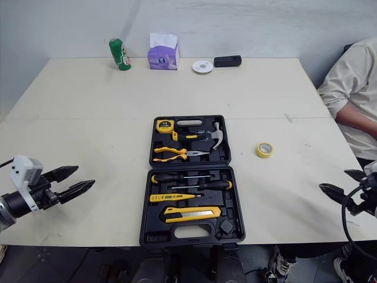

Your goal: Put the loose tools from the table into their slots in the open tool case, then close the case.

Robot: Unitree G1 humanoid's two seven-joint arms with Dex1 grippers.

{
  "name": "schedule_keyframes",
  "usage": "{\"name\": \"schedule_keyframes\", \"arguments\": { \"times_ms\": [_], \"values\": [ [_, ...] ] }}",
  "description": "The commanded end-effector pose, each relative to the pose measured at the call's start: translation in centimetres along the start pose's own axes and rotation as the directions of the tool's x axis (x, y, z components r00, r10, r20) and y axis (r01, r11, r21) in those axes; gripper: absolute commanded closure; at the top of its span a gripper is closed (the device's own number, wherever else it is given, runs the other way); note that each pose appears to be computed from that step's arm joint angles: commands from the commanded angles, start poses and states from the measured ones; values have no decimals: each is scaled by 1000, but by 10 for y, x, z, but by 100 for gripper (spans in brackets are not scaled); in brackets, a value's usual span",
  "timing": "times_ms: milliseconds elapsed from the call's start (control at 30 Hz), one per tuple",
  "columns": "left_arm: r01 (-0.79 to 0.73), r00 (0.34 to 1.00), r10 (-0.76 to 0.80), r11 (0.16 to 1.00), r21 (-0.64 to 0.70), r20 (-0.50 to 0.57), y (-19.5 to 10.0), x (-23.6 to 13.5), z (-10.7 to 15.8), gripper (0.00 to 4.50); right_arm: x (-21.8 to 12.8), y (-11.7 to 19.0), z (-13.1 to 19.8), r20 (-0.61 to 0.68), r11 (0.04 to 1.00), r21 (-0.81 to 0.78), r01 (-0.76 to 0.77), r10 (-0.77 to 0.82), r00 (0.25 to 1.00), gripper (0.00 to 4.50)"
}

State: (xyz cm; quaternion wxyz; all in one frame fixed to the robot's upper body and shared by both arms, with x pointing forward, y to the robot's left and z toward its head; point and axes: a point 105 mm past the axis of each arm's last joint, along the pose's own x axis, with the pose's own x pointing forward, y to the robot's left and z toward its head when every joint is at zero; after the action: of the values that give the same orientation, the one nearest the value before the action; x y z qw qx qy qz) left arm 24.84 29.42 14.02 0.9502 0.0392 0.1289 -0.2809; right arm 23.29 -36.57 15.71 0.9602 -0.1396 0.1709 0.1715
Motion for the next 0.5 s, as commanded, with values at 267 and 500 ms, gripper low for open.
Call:
{"name": "schedule_keyframes", "arguments": {
  "times_ms": [267,500],
  "values": [
    [254,964,-261,959,127,43,-47,36,47,2,12,7,53,36,975,-174,-136,145,989,0],
    [518,829,-558,796,312,46,-106,68,98,2,45,30,103,-51,853,-386,-352,361,931,0]
  ]
}}
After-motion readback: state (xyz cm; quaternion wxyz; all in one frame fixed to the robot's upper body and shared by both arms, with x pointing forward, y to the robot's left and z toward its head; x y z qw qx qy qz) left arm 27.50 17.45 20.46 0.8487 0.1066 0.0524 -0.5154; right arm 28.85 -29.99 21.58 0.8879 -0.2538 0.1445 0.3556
